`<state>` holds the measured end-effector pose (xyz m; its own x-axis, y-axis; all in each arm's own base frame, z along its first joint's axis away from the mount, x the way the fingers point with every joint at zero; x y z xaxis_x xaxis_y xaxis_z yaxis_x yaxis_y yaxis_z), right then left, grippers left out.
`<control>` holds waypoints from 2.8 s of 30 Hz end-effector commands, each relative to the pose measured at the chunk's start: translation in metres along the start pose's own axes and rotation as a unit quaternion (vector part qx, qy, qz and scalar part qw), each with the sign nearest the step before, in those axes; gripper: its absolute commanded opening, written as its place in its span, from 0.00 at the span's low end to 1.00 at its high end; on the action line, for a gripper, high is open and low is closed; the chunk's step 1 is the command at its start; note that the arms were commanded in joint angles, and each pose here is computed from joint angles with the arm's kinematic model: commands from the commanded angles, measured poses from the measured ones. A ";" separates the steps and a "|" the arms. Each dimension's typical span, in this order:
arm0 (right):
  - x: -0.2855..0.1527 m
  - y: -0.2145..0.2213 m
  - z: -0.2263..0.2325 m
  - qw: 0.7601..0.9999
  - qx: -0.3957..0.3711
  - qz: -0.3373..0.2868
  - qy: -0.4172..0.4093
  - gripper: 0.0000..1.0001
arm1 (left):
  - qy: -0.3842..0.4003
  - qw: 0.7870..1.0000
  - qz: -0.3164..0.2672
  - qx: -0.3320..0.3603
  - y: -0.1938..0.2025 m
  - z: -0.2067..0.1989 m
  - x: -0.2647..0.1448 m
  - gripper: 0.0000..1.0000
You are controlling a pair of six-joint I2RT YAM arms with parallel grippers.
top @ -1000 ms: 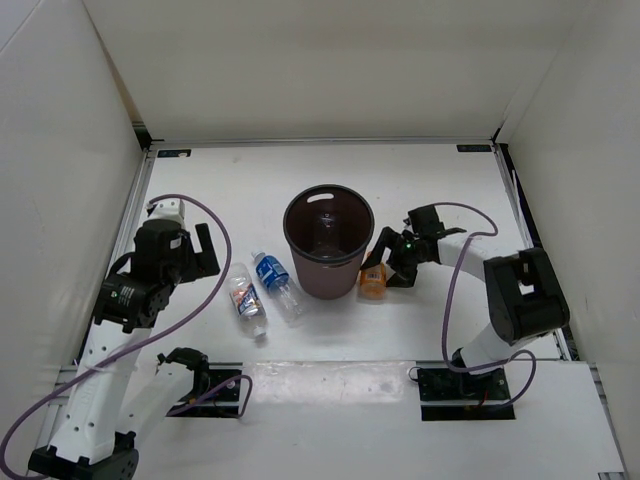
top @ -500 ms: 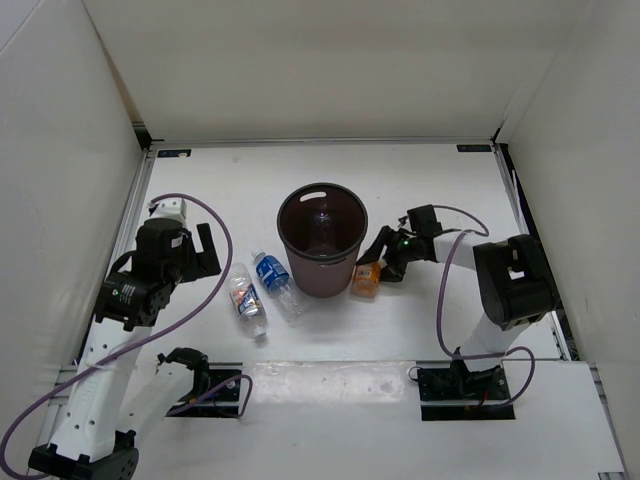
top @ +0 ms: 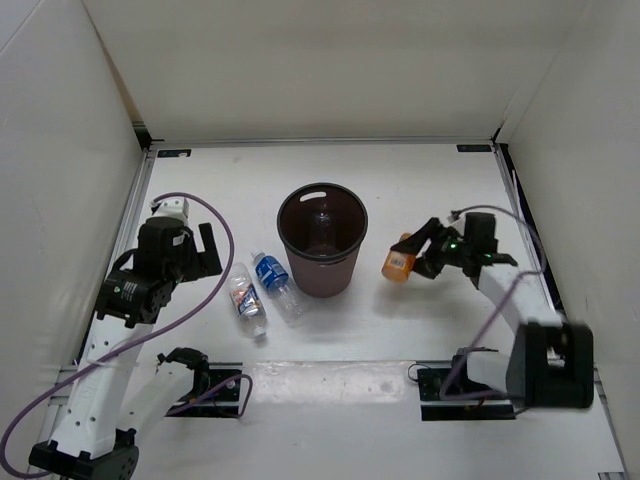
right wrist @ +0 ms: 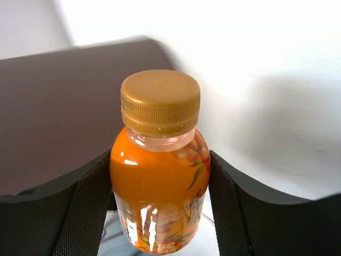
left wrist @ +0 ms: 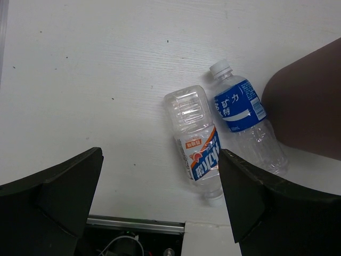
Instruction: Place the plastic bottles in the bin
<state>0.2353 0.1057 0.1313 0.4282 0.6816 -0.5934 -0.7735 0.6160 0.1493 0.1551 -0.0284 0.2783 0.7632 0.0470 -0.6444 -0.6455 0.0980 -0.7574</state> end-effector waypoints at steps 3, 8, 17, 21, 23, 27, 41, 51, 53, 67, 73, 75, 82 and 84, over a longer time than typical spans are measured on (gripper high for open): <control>-0.081 0.018 0.080 0.977 -0.122 -0.127 -0.119 0.00 | 0.005 1.000 -0.008 0.003 -0.006 0.000 -0.002 1.00; -0.163 0.060 0.157 0.910 -0.246 -0.281 -0.181 0.00 | 0.009 1.000 -0.002 0.005 -0.007 -0.002 0.001 1.00; -0.158 0.141 0.246 0.780 -0.498 -0.334 -0.180 0.00 | 0.019 1.000 0.010 0.011 -0.007 -0.006 0.005 1.00; -0.122 0.148 0.256 0.777 -0.537 -0.307 -0.114 0.00 | 0.020 1.000 0.013 0.011 -0.007 -0.006 0.007 1.00; -0.096 0.140 0.253 0.806 -0.524 -0.264 -0.081 0.00 | 0.021 1.000 0.014 0.012 -0.007 -0.007 0.008 1.00; -0.075 0.118 0.248 0.848 -0.489 -0.187 -0.083 0.00 | 0.023 0.999 0.020 0.013 -0.007 -0.008 0.010 1.00; -0.059 0.117 0.246 0.857 -0.492 -0.143 -0.059 0.00 | 0.026 0.999 0.024 0.016 -0.007 -0.009 0.012 1.00; -0.070 0.119 0.253 0.858 -0.500 -0.110 -0.042 0.90 | 0.027 0.999 0.025 0.017 -0.008 -0.009 0.012 1.00; -0.088 0.116 0.255 0.857 -0.497 -0.126 -0.057 0.90 | 0.029 0.999 0.025 0.016 -0.007 -0.009 0.012 1.00; -0.178 0.063 0.136 0.871 -0.359 -0.295 0.157 0.90 | 0.057 0.998 0.026 0.024 -0.005 -0.014 0.012 1.00; -0.172 0.048 0.041 0.838 -0.316 -0.390 0.214 0.90 | 0.067 0.995 0.068 0.027 -0.006 -0.022 0.025 1.00; -0.173 0.051 0.040 0.839 -0.307 -0.404 0.199 0.90 | 0.060 0.994 0.090 0.028 -0.005 -0.022 0.030 1.00; -0.150 0.074 0.037 0.798 -0.399 -0.380 0.243 0.90 | 0.053 0.993 0.103 0.037 -0.003 -0.021 0.035 1.00; -0.153 0.080 0.040 0.780 -0.388 -0.416 0.259 0.90 | 0.036 0.993 0.106 0.036 -0.002 -0.018 0.036 1.00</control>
<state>0.1257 0.0713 0.2534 0.8019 -0.0435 -0.5959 -0.5800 0.1825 -0.7939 0.1825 -0.0473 0.2418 0.5668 -0.0142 -0.8237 -0.8102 0.1720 -0.5604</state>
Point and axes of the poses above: each gripper's point midway between its finger pads, its own x axis out along the fingers, its own z axis along the line the jaws close on, y = z × x, the point moved 7 cm from there along -x, back along the fingers, and after that the axes turned 13 degrees about x, right-handed, at the moved point
